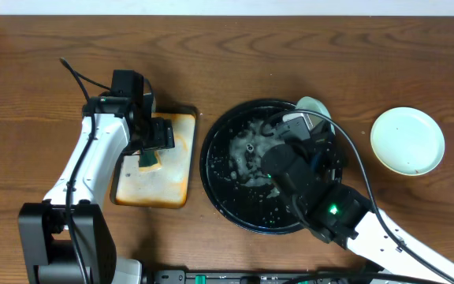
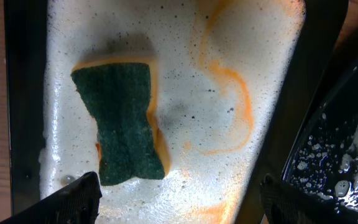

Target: Clean dirty plates on tray and stack at the side

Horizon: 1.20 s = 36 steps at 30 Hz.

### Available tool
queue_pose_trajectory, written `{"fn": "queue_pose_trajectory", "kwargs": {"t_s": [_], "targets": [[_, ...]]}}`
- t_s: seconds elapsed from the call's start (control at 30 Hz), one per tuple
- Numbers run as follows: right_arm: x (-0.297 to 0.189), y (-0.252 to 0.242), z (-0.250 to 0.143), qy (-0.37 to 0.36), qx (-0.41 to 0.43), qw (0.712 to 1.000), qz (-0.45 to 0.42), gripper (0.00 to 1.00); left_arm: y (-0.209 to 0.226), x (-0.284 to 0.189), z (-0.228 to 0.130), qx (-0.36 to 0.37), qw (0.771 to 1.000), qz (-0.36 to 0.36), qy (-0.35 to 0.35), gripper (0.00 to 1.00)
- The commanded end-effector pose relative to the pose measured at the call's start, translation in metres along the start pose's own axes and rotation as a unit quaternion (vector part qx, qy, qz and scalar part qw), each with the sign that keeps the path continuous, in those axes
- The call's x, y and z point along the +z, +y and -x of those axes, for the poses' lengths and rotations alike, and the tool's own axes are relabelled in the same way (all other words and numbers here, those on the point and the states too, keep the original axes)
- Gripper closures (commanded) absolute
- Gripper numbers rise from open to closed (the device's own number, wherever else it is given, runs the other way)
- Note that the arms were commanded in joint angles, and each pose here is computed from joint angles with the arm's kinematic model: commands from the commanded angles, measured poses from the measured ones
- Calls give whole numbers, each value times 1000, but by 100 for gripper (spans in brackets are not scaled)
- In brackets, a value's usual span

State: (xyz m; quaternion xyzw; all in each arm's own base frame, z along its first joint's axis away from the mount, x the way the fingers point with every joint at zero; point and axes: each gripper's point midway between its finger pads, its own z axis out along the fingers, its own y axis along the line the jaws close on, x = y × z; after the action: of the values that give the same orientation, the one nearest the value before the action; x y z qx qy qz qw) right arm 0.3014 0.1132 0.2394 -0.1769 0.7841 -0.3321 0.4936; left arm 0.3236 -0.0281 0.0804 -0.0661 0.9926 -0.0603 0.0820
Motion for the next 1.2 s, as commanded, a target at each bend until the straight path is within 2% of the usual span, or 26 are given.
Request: {"fn": "queue_pose_trajectory", "kwargs": {"t_s": [0.0, 0.5, 0.63, 0.67, 0.73, 0.77, 0.83, 0.97, 1.07, 1.17], "targets": [[-4, -10, 7, -6, -6, 1000, -29, 99, 0, 5, -4, 2, 1000, -1, 11, 17], [-2, -5, 6, -5, 1, 1000, -11, 99, 0, 5, -4, 2, 1000, -1, 11, 17], [12, 11, -21, 47, 77, 994, 53, 98, 0, 5, -4, 2, 1000, -1, 11, 17], [18, 18, -34, 77, 108, 988, 83, 93, 0, 5, -4, 2, 1000, -1, 11, 17], [30, 28, -59, 144, 176, 964, 137, 76, 0, 5, -4, 2, 1000, -1, 11, 17], [39, 32, -75, 190, 220, 941, 174, 64, 0, 5, -4, 2, 1000, -1, 11, 17], [51, 33, -91, 233, 275, 907, 220, 53, 0, 5, -4, 2, 1000, -1, 11, 17], [57, 28, -100, 250, 364, 825, 352, 48, 0, 5, -4, 2, 1000, -1, 11, 17], [59, 18, -118, 267, 401, 784, 391, 47, 0, 5, -4, 2, 1000, -1, 11, 17], [57, 22, -144, 311, 402, 759, 406, 45, 0, 5, -4, 2, 1000, -1, 11, 17]]}}
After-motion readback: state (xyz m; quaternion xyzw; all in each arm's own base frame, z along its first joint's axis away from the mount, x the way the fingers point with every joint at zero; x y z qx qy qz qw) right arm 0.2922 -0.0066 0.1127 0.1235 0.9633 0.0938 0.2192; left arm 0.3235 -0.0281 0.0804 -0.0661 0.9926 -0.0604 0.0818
